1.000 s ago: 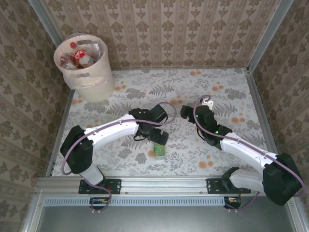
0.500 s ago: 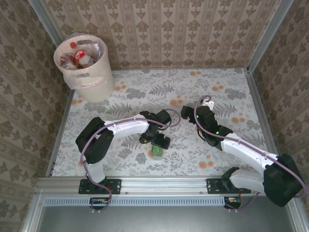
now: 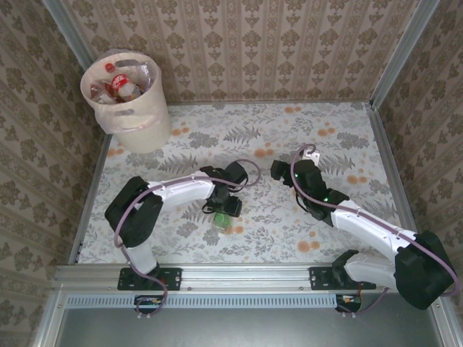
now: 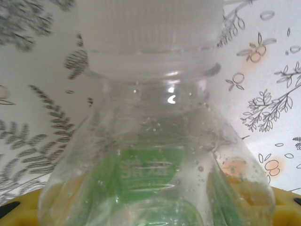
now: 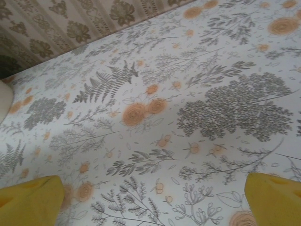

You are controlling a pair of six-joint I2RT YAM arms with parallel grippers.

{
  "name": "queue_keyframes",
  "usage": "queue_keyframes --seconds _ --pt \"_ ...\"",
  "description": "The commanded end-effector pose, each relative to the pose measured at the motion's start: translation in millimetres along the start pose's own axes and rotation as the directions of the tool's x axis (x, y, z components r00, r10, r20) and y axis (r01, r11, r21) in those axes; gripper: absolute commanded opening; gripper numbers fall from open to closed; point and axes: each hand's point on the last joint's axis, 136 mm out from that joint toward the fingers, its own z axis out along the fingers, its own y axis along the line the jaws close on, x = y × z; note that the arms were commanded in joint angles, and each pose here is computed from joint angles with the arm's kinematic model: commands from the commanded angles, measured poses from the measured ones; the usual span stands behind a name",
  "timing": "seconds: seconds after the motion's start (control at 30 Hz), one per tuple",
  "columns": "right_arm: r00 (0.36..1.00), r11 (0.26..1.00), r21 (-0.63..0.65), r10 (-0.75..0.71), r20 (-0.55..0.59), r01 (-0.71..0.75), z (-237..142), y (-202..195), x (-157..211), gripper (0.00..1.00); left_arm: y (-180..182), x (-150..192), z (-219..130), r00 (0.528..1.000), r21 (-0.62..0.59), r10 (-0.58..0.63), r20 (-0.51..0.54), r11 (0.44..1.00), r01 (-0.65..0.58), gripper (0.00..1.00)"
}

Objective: Put the plastic bottles in the bin

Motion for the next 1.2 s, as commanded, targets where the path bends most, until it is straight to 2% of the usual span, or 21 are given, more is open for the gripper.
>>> queue_keyframes --seconds 0.0,0.4,0.63,0.77,0.9,1.07,1.17 --pt "0.999 0.995 -0.101 -0.005 0.034 0.008 -2 18 -9 1.0 13 -15 -15 0.995 0.0 -0.011 0.094 1.0 0.011 0.58" --pt "0.987 0.913 -0.373 -0.157 0.045 0.162 -1 93 -13 1.0 60 -63 -61 0.945 0.016 -0.108 0.31 0.994 0.109 0.53" --pt "0.98 0.874 -0.445 -0.187 0.06 0.194 2 128 -18 1.0 92 -101 -109 0.858 0.049 -0.179 0.481 0.983 0.178 0.53" --pt "0.98 0.859 -0.473 -0.178 0.085 0.197 2 142 -24 1.0 109 -121 -142 0.804 0.024 -0.165 0.571 0.983 0.184 0.53" --pt "0.984 0.867 -0.464 -0.157 0.085 0.178 4 146 -30 1.0 134 -143 -187 0.704 0.012 -0.179 0.687 0.972 0.236 0.53" --pt "0.986 0.881 -0.443 -0.147 0.077 0.166 8 146 -34 1.0 172 -172 -257 0.511 0.049 -0.212 0.833 0.948 0.314 0.52" --pt "0.985 0.881 -0.442 -0.152 0.077 0.17 8 149 -38 1.0 188 -190 -293 0.465 0.035 -0.188 0.865 0.948 0.317 0.52"
